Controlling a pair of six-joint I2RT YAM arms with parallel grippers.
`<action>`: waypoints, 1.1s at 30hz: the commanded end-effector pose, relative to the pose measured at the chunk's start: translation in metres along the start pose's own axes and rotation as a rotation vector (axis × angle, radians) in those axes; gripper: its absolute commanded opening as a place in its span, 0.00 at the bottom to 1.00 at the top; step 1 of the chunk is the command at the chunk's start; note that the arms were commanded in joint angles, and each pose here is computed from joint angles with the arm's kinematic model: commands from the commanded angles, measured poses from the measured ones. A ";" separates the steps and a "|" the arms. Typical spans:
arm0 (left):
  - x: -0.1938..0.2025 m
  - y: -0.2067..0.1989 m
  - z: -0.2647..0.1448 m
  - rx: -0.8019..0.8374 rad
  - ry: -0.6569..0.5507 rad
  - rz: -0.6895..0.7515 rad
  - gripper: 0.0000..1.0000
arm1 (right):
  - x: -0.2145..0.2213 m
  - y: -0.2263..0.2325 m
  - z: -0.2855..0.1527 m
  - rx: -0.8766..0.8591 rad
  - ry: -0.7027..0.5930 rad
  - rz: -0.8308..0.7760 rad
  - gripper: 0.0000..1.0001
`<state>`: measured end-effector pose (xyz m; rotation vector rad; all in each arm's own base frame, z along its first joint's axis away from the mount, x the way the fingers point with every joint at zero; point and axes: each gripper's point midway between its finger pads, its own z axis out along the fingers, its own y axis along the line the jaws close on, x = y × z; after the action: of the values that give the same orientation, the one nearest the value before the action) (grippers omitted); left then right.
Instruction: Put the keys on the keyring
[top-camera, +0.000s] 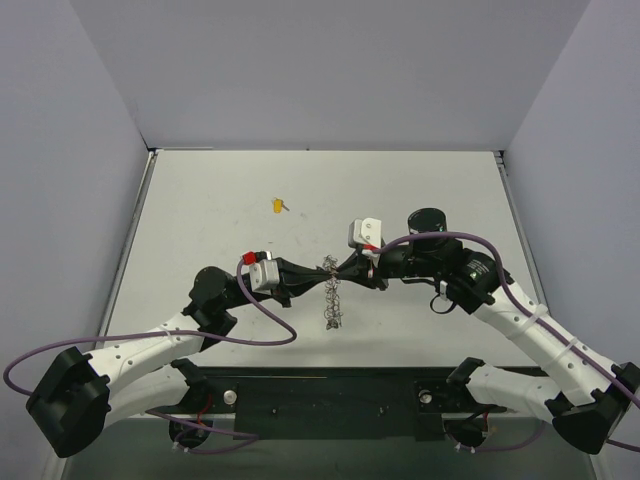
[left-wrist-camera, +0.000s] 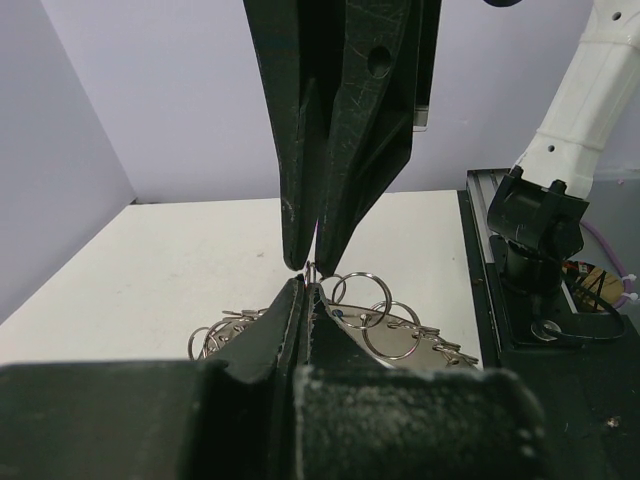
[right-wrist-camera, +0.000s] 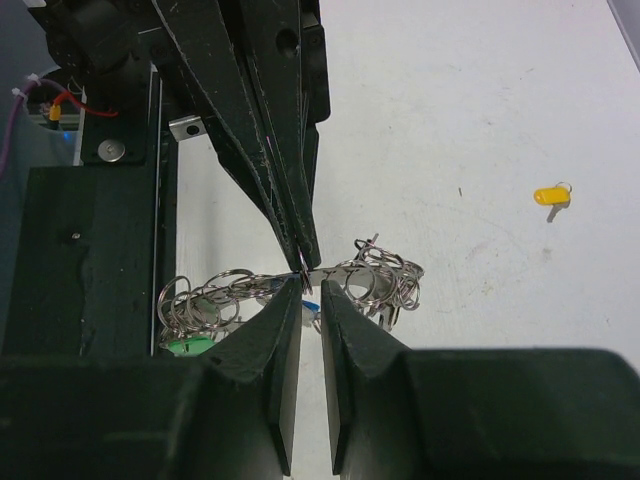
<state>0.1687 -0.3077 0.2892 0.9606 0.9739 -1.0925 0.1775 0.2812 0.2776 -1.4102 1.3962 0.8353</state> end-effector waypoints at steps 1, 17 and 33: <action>-0.035 -0.001 0.003 0.013 -0.114 0.064 0.00 | -0.013 0.000 0.002 -0.026 -0.036 -0.034 0.10; -0.036 0.000 0.003 0.001 -0.119 0.063 0.00 | -0.017 0.002 0.005 -0.035 -0.055 0.013 0.15; -0.036 0.005 0.002 -0.024 -0.113 0.063 0.00 | -0.019 -0.002 0.003 -0.011 -0.064 0.042 0.23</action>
<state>0.1705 -0.3069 0.2888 0.9395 0.9884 -1.0966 0.1754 0.2858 0.2773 -1.3679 1.4471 0.9018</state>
